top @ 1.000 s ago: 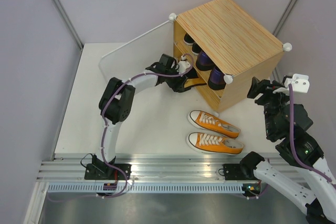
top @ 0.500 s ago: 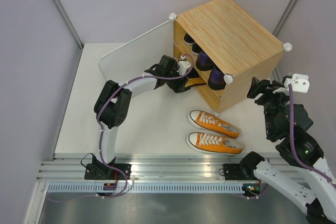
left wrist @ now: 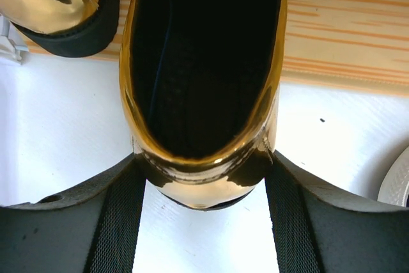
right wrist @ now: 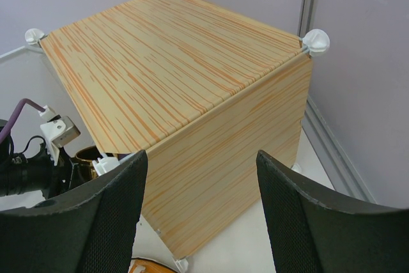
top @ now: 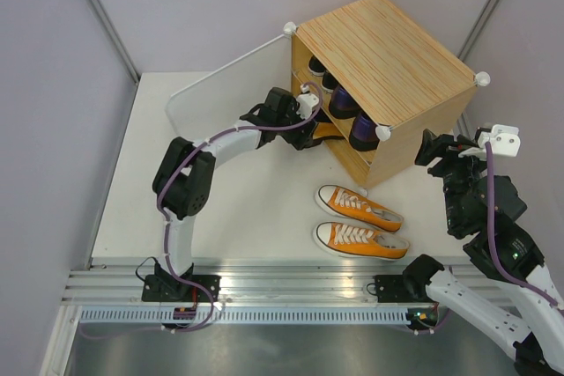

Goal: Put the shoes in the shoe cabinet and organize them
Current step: Place the shoe in the shoe cabinet.

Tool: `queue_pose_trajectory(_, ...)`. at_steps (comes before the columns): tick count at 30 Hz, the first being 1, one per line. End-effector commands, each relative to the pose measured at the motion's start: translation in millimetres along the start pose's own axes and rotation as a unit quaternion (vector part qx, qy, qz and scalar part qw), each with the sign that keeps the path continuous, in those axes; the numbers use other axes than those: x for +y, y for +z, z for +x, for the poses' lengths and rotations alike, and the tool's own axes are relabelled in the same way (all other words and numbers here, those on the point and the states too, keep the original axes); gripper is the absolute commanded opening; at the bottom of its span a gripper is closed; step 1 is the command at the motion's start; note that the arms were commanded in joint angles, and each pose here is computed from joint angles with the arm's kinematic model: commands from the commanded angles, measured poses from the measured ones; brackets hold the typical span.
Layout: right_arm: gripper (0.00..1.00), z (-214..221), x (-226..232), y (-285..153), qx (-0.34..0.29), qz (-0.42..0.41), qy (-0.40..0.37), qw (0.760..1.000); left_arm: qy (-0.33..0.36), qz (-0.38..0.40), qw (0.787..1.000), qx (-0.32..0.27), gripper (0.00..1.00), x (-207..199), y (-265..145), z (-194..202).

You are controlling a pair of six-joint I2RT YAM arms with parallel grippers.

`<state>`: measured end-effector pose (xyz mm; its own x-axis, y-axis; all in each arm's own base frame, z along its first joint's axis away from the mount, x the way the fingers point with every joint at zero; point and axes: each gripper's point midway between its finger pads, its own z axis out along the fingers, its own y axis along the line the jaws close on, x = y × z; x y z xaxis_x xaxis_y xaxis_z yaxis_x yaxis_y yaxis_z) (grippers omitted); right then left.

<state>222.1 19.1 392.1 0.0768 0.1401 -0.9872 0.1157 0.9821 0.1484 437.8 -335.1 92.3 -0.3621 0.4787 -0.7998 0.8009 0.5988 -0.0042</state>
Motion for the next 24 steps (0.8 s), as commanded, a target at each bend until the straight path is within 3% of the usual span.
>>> queue_pose_trajectory(1, 0.73, -7, -3, -1, -0.012, 0.007, 0.007, 1.0, -0.008, -0.023, 0.995, -0.101, 0.19, 7, -9, -68)
queue_pose_trajectory(8, 0.73, -6, -1, 0, -0.011, 0.004, 0.005, 1.0, -0.019, -0.036, 0.992, -0.12, 0.19, 2, 9, -72)
queue_pose_trajectory(18, 0.73, -7, -2, -1, -0.011, 0.005, 0.004, 1.0, -0.022, -0.029, 0.991, -0.13, 0.32, -7, 31, -76)
queue_pose_trajectory(24, 0.73, -6, 0, 0, -0.01, 0.003, 0.005, 1.0, -0.031, -0.044, 0.989, -0.136, 0.34, -4, 36, -76)
